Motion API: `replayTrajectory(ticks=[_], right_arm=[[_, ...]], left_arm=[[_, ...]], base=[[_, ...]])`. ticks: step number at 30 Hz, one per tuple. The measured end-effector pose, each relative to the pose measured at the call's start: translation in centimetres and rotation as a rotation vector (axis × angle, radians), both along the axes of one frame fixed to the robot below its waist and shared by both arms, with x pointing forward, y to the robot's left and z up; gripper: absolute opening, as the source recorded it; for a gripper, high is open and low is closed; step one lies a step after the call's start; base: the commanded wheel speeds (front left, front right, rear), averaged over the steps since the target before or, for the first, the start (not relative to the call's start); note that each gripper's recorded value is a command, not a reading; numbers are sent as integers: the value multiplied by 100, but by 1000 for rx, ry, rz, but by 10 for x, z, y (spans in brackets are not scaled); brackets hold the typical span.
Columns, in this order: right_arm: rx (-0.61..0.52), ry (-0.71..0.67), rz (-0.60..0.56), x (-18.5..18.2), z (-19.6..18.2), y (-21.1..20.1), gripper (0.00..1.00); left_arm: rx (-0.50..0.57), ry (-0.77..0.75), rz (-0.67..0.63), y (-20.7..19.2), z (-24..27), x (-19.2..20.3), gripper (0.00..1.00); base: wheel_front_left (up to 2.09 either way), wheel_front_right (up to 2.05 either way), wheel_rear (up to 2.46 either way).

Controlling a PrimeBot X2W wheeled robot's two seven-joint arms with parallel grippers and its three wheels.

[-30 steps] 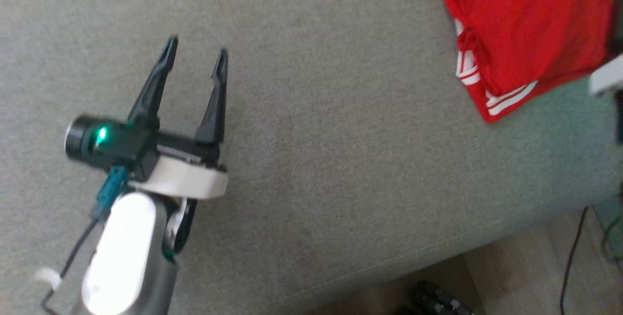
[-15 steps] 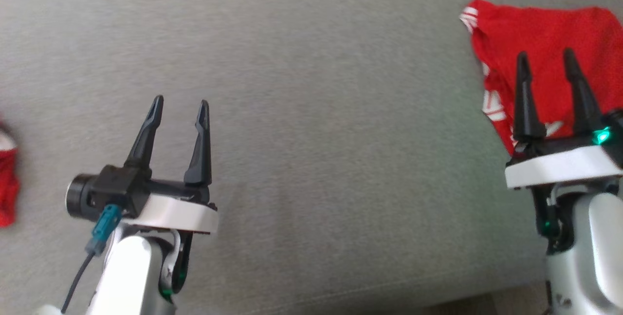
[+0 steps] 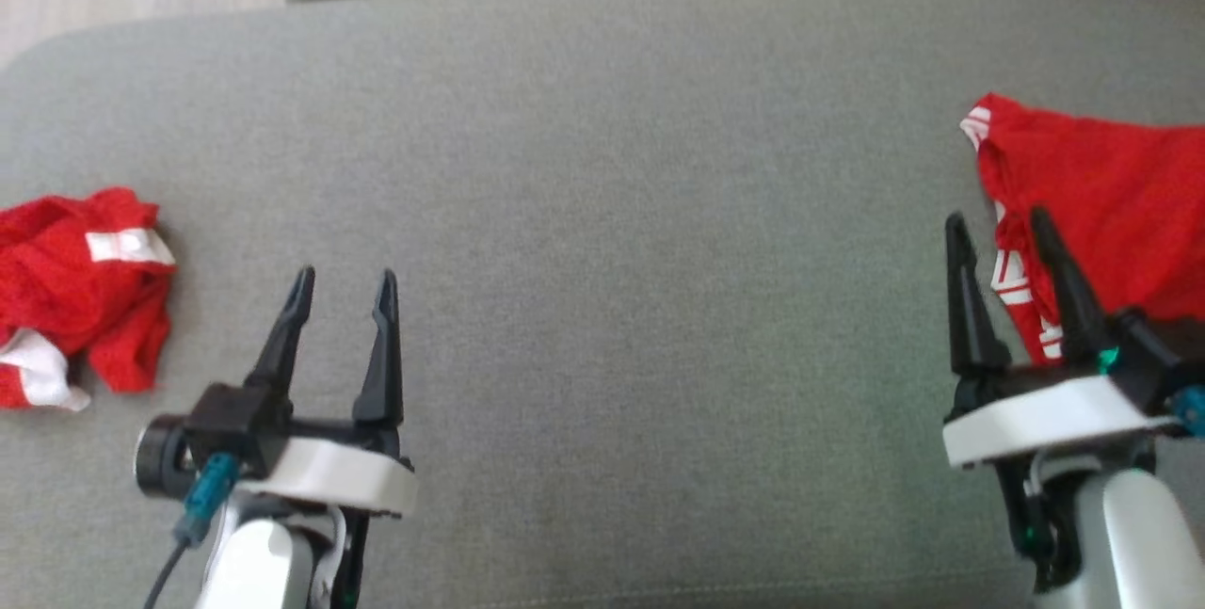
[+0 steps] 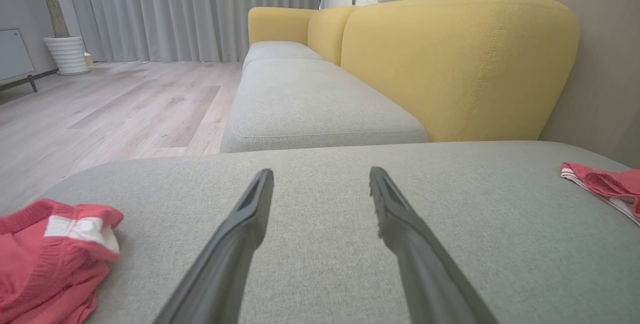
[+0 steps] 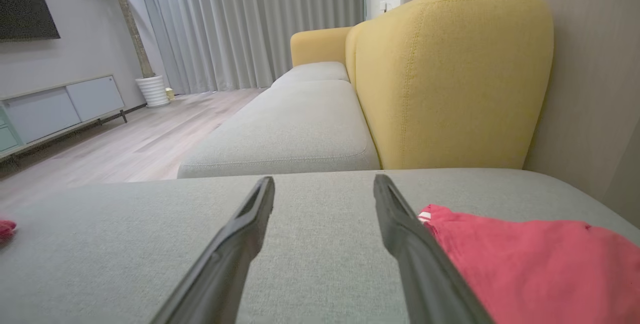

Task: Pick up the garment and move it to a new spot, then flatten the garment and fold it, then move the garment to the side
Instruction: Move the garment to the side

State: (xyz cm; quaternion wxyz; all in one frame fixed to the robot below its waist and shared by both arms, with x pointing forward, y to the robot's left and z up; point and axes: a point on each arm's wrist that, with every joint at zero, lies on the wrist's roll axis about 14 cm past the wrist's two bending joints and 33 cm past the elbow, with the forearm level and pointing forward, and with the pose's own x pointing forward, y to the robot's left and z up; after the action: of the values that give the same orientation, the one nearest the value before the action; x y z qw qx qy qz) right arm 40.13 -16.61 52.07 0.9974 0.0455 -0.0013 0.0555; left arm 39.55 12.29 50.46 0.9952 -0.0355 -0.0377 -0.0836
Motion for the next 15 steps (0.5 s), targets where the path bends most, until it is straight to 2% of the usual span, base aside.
replayTrajectory(ticks=[15], right_arm=[[-1,56,23,-40,-8,9,100]], left_arm=[[13,18,10,5,-3,-38,100]], base=[[0,0,0]])
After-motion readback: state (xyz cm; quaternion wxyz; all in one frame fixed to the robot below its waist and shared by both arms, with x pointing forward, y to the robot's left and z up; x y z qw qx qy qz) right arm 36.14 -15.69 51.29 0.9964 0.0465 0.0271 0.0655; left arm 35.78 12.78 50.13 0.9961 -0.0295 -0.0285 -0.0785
